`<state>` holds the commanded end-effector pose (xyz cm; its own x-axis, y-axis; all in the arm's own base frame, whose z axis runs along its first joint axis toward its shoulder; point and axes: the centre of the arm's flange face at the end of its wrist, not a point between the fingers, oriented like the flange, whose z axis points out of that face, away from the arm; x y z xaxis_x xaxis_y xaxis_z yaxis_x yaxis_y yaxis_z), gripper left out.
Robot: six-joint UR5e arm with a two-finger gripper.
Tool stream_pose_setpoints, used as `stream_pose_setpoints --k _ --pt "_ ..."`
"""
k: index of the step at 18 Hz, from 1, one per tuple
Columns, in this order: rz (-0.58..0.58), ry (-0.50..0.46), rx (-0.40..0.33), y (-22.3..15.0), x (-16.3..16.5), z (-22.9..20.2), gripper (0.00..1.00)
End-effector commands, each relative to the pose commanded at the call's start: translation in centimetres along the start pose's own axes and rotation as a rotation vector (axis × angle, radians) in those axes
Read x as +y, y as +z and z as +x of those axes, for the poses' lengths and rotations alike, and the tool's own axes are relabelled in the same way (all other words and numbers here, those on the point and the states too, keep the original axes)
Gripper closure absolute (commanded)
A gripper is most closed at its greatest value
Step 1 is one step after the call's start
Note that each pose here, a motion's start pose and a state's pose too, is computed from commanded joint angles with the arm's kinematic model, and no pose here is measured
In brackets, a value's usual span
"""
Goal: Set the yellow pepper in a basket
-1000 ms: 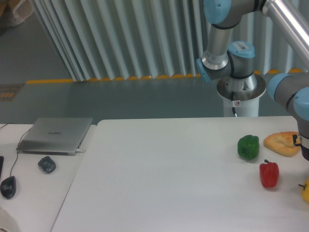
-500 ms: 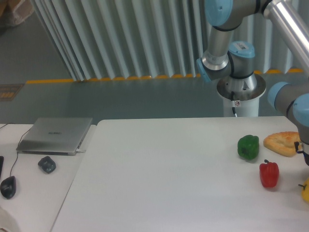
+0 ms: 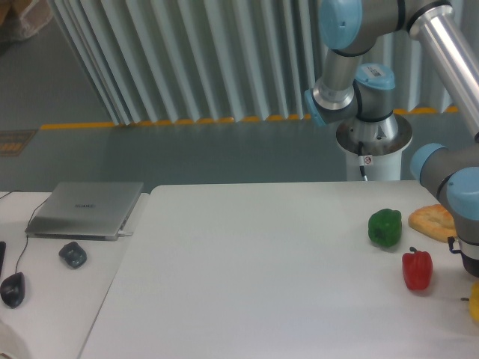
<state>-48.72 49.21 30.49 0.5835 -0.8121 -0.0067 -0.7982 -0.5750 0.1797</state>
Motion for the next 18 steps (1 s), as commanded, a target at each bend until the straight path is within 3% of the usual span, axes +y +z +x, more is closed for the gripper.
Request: stream_pose_setpoints --k 2,4,16,18 --pt "0.06 -0.032 0.007 -2.1 1.8 1.0 0.0" --pt "0.098 -0.042 0.004 -1.7 1.6 1.6 0.0" --pt "0.09 -0.057 -0.041 -1.6 2.6 -1.1 0.0" --pt "0.088 -0.002 -0.044 -1.1 2.1 -1.9 0.0"
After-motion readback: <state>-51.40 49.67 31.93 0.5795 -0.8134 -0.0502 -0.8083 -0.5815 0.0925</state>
